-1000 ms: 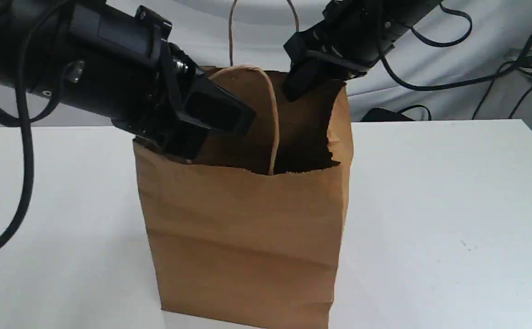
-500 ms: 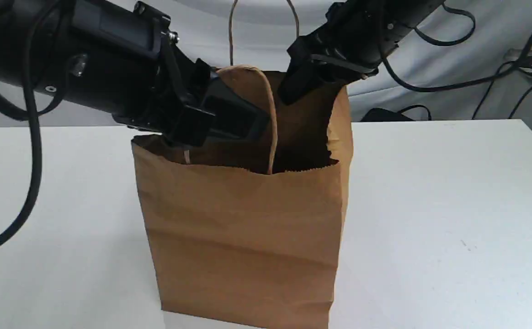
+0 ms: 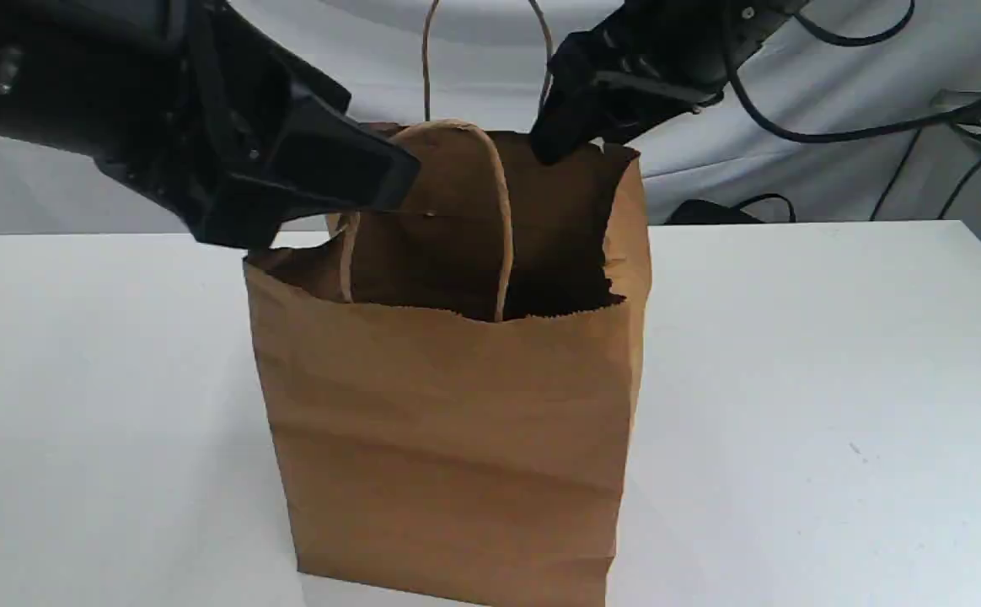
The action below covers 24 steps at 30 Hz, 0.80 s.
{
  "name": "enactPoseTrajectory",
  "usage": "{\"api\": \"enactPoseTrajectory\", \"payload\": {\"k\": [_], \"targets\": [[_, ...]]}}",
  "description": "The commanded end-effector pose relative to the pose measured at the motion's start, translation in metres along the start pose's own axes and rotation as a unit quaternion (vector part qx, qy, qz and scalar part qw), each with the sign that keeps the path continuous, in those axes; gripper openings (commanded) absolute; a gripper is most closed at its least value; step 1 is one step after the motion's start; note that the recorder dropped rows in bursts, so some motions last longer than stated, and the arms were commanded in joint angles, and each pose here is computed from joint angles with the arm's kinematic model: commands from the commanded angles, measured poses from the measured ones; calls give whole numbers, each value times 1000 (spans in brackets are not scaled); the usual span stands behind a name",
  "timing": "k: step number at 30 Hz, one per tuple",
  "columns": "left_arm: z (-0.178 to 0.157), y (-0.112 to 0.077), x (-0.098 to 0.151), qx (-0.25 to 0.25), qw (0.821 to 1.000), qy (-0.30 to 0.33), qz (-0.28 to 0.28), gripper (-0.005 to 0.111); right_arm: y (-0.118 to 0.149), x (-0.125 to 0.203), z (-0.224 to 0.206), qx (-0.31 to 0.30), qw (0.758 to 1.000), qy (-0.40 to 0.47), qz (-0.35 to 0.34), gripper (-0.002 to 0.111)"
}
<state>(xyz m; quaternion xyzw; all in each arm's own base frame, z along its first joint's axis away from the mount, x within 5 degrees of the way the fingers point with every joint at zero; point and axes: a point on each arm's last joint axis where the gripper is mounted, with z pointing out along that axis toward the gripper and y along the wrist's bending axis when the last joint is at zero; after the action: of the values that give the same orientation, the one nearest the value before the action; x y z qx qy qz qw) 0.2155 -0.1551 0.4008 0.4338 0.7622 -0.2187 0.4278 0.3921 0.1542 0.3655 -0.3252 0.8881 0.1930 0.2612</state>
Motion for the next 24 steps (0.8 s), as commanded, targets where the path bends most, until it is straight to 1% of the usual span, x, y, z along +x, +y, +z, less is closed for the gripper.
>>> {"api": "enactPoseTrajectory", "payload": {"k": [1, 4, 6, 7, 10, 12, 16, 17, 20, 24], "targets": [[-14, -10, 3, 13, 1000, 15, -3, 58, 6, -3, -20, 17, 1000, -19, -7, 61], [-29, -18, 8, 15, 999, 45, 1, 52, 9, -3, -35, 38, 999, -27, 0, 61], [-39, -23, 12, 19, 998, 61, 11, 44, 15, -3, -50, 45, 998, -41, -1, 58], [-45, -26, 14, 24, 997, 68, 14, 38, 19, -3, -58, 48, 998, -50, -4, 56], [-60, -35, 18, 34, 996, 84, 17, 16, 31, -3, -84, 55, 996, -75, -15, 40], [-72, -43, 20, 38, 996, 84, 17, 1, 38, -2, -100, 60, 994, -92, -21, 27], [-96, -55, 22, 32, 997, 67, 4, 0, 55, 3, -133, 68, 989, -126, -35, 2], [-104, -59, 23, 28, 998, 58, 4, 0, 59, 4, -142, 68, 988, -136, -38, 0], [-126, -70, 28, 9, 1000, 18, 6, 0, 73, 10, -167, 73, 983, -163, -49, 0], [-156, -86, 41, -34, 997, -68, 3, 0, 89, 22, -193, 79, 977, -186, -62, 0]]}}
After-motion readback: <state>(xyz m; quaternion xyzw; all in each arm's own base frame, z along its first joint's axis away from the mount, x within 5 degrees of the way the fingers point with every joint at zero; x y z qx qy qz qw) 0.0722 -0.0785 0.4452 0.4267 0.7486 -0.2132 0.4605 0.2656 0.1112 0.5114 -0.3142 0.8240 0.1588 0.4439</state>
